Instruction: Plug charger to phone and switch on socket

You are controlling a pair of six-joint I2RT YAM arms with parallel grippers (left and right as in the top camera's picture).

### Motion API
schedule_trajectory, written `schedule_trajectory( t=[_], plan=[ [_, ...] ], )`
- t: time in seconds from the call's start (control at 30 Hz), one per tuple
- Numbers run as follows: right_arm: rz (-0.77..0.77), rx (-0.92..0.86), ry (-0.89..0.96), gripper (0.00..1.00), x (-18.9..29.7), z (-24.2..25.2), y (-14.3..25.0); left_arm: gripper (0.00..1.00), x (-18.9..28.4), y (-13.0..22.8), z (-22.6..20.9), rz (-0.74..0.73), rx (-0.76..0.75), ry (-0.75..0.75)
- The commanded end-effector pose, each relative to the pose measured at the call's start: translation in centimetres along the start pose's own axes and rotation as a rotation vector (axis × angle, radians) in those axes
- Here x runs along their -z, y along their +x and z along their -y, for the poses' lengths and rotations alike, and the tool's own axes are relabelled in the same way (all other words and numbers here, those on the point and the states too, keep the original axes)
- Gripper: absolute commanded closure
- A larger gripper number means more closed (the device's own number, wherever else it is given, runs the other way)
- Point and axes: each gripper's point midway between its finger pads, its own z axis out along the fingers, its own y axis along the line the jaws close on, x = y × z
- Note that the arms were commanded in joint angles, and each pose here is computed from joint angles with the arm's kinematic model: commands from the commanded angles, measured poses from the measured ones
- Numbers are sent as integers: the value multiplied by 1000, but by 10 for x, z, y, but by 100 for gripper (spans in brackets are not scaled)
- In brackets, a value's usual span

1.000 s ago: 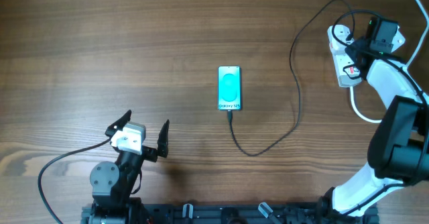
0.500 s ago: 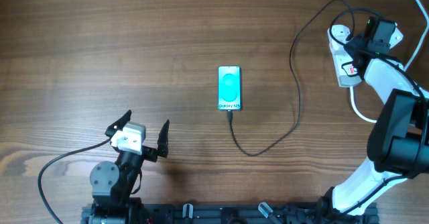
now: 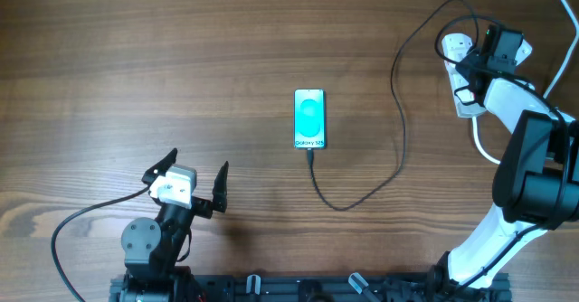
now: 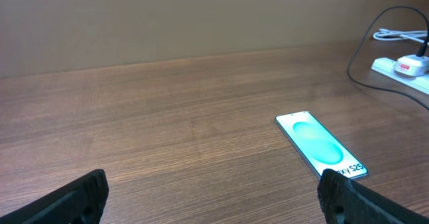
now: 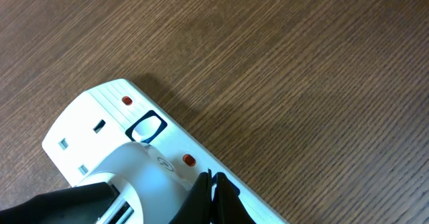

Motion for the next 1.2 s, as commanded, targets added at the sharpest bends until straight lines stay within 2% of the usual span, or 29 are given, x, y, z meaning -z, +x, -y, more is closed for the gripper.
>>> schedule_trajectory(
  t=[0.0,0.5,0.93,1.03,1.17],
  plan=[
    [-7,58,-28,96,-6,-14,7,0,-1,4,0,-6,8,2],
    [-157,104,-128,96,-13,-26,44,0,-1,4,0,-6,8,2],
    [-264,212,-96,95,-3,-30,82,0,-1,4,0,-6,8,2],
    [-274,215,-79,96,6,-27,79,0,-1,4,0,-6,8,2],
    [-222,221,-17,96,38,-17,53,0,-1,4,0,-6,8,2]
  ],
)
